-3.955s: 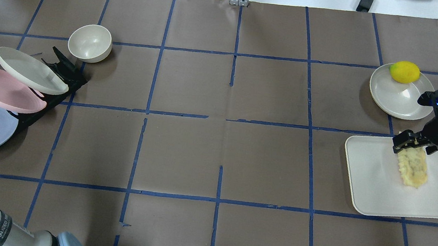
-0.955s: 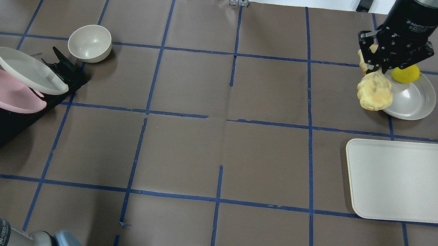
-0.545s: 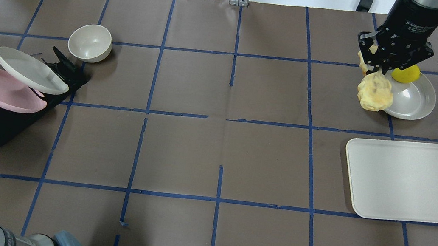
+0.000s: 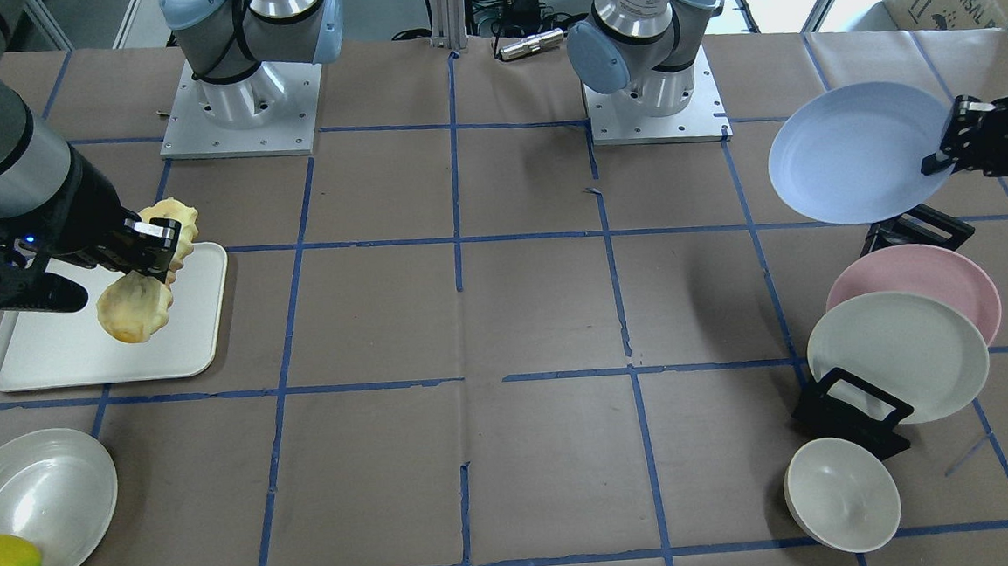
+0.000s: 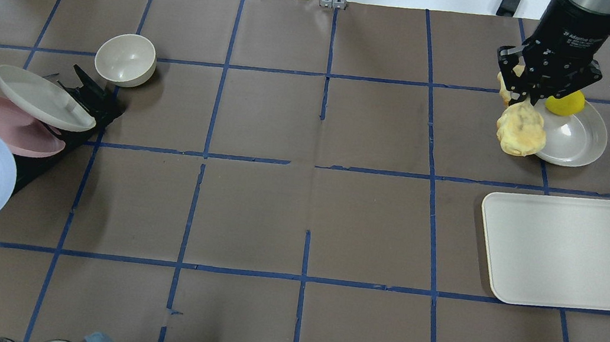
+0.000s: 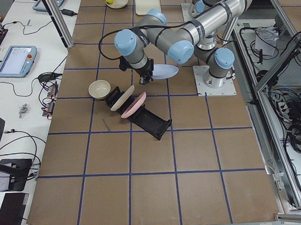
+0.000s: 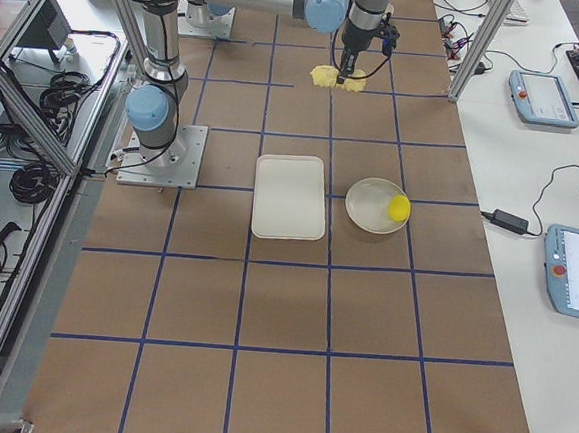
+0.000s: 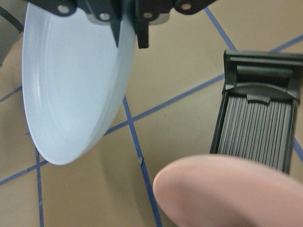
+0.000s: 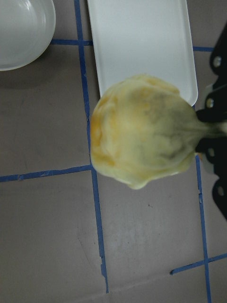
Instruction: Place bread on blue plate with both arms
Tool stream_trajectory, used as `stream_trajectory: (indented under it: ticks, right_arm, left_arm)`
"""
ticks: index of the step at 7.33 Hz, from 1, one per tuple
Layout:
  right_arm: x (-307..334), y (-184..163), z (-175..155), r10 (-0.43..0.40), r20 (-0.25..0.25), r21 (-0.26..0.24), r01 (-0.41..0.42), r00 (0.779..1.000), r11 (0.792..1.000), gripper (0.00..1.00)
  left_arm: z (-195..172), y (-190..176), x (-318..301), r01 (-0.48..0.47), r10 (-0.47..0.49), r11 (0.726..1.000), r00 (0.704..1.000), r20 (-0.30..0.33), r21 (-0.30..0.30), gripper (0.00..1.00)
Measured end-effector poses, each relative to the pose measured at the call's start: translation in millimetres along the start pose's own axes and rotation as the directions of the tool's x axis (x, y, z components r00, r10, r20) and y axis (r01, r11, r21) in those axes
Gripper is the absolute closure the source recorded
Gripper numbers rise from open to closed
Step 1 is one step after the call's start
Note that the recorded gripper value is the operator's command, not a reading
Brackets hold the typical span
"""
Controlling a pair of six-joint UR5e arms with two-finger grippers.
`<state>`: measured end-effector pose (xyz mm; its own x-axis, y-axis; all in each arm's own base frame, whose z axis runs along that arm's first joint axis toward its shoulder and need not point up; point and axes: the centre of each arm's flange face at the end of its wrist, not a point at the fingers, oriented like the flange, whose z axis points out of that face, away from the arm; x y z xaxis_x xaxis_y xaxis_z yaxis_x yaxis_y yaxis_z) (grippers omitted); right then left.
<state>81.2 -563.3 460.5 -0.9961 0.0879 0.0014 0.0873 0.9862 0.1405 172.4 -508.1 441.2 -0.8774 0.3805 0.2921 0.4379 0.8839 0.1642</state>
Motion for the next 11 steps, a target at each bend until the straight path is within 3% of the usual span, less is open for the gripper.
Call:
stream_trajectory:
  ticks: [2, 5, 7, 9, 10, 11]
  right_arm:
    - [0, 0, 1, -0.004, 0.002, -0.003, 0.004, 1.0, 1.0, 0.88]
    - [0, 0, 2, -0.006, 0.005, -0.004, 0.006, 1.0, 1.0, 0.88]
    - [-1, 0, 4, -0.007, 0.007, -0.008, 0.007, 1.0, 1.0, 0.88]
    - [-1, 0, 7, -0.008, 0.008, -0.013, 0.008, 1.0, 1.0, 0.87]
    - [-1, 0, 7, -0.008, 0.009, -0.014, 0.008, 1.0, 1.0, 0.87]
    - [-1, 1, 7, -0.007, 0.009, -0.014, 0.007, 1.0, 1.0, 0.87]
  left_arm:
    - [21, -67, 73, 0.003, -0.002, 1.0, 0.999, -0.042, 0.022, 0.96]
    - [95, -143, 199, 0.146, -0.146, 0.989, 0.984, -0.1, -0.01, 0.96]
    - [145, -188, 247, 0.222, -0.216, 0.974, 0.971, -0.106, 0.052, 0.96]
    - [195, -231, 263, 0.27, -0.254, 0.96, 0.953, -0.168, 0.08, 0.91]
    - [217, -252, 262, 0.283, -0.26, 0.955, 0.942, -0.21, 0.088, 0.8]
    - [240, -272, 255, 0.296, -0.267, 0.95, 0.935, -0.231, 0.1, 0.36]
